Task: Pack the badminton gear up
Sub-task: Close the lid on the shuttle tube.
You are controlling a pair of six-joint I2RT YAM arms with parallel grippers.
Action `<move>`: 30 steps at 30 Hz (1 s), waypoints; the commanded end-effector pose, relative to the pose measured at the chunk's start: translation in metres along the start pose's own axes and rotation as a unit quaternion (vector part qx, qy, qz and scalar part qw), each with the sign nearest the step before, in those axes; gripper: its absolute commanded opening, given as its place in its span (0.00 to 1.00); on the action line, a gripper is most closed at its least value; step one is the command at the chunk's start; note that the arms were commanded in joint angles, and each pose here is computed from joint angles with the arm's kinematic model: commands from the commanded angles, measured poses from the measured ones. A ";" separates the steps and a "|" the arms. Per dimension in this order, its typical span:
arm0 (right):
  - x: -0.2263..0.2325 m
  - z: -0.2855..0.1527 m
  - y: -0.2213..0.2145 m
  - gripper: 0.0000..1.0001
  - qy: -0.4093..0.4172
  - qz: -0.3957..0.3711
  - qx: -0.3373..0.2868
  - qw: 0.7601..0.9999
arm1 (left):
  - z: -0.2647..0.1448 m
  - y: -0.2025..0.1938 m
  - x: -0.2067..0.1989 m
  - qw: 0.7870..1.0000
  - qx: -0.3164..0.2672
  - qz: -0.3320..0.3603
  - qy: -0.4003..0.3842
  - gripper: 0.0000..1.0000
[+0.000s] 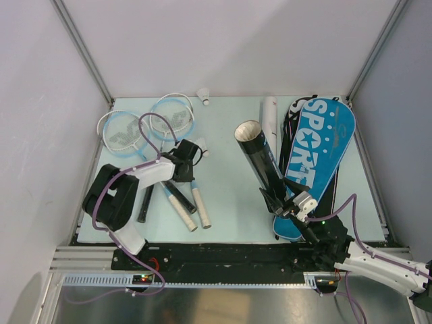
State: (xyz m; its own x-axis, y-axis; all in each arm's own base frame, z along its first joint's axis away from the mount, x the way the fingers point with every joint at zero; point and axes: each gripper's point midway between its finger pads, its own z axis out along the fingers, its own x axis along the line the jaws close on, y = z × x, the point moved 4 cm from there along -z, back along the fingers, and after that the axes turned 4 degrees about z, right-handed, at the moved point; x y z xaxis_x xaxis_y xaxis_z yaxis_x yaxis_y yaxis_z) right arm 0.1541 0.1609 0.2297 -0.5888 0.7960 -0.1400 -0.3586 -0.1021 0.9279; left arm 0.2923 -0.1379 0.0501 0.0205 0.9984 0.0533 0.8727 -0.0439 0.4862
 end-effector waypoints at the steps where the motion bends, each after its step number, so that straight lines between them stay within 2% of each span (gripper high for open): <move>1: -0.009 0.005 0.035 0.19 -0.022 0.025 -0.056 0.998 | 0.005 0.001 0.002 1.000 -0.004 -0.005 0.012 0.21; 11: -0.009 0.006 0.035 0.19 -0.021 0.024 -0.055 0.998 | -0.017 0.016 -0.003 0.999 -0.035 -0.014 -0.020 0.01; 16: -0.009 0.006 0.035 0.19 -0.021 0.025 -0.053 0.998 | -0.043 0.030 -0.009 0.996 -0.061 -0.027 -0.056 0.00; 23: -0.003 0.009 0.031 0.20 -0.008 0.025 -0.044 0.999 | -0.113 0.059 -0.014 0.981 -0.133 -0.054 -0.133 0.00; 30: 0.004 0.016 0.018 0.21 0.003 0.013 -0.020 1.000 | -0.194 0.076 -0.020 0.944 -0.212 -0.056 -0.245 0.00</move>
State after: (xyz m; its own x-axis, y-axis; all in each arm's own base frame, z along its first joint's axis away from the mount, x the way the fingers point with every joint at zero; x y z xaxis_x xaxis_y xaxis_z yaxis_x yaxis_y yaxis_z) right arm 0.1569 0.1688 0.2194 -0.5996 0.7829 -0.1659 -0.3313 -0.0542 0.9420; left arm 0.2758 -0.1573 0.2028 0.1431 0.9522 -0.2699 0.6750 0.1056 0.7303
